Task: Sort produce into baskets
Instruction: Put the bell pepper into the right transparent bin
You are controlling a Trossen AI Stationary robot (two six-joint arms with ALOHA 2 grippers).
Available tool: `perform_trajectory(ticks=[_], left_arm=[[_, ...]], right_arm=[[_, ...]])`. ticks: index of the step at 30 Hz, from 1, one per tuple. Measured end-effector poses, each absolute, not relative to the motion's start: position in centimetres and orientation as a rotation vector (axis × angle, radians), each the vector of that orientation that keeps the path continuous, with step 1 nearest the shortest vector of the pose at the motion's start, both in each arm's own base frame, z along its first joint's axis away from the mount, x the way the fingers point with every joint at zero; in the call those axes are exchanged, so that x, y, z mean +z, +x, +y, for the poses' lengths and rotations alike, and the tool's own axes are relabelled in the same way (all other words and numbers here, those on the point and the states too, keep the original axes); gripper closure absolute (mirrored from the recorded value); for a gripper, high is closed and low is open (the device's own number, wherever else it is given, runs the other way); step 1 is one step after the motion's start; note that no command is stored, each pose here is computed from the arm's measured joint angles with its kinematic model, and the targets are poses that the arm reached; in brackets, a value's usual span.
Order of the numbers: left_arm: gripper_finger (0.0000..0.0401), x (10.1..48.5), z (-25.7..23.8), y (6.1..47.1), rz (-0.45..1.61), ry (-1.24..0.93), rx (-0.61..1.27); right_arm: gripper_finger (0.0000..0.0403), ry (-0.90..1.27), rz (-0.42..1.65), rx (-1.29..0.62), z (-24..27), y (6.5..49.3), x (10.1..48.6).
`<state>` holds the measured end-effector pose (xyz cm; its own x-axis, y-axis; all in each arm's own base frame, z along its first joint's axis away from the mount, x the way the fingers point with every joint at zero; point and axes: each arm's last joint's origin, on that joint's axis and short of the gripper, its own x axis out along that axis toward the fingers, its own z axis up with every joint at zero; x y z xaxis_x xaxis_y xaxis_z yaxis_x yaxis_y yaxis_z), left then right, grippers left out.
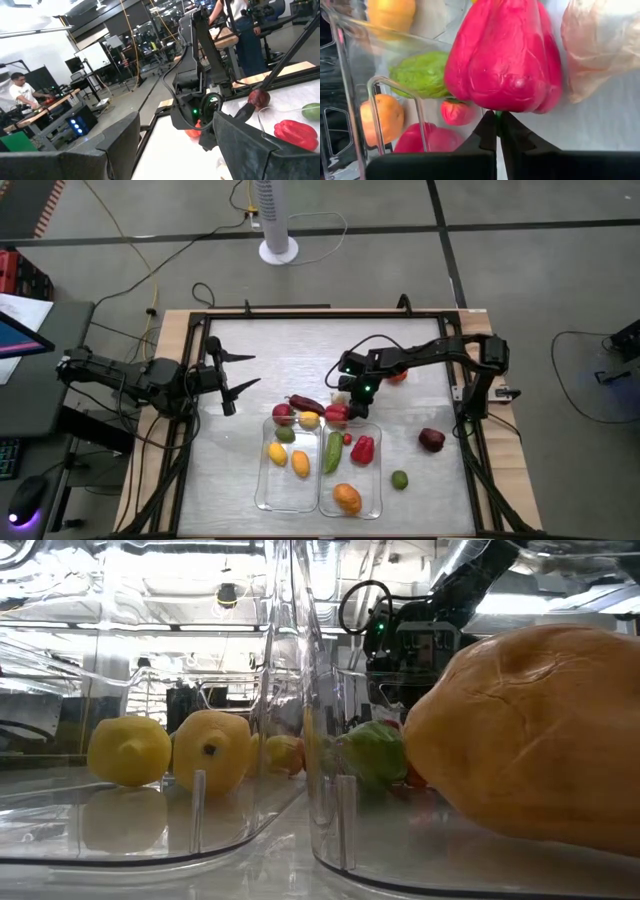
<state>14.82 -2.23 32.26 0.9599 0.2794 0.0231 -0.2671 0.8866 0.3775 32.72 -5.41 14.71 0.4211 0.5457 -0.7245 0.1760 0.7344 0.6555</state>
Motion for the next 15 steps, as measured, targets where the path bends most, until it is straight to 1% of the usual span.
perform_trajectory(ticks=[5, 8, 11, 15], left_arm=[[0.0161, 32.3, -2.2, 14.8, 0.032, 0.388, 0.284], [0.0161, 32.3, -2.2, 14.8, 0.032, 0.388, 0.284], [0.0161, 32.3, -2.2, 14.8, 0.033, 0.388, 0.284], [0.0161, 32.2, -2.2, 14.8, 0.037, 0.395, 0.286]], right_arm=[[0.0370, 0.765, 1.129, 0.280, -5.6, 32.6, 14.9], [0.0370, 0.772, 1.121, 0.287, -5.8, 32.6, 15.9], [0.0370, 0.742, 1.088, 0.295, -6.0, 32.7, 17.7], [0.0370, 0.695, 1.025, 0.288, -6.0, 32.6, 21.3]])
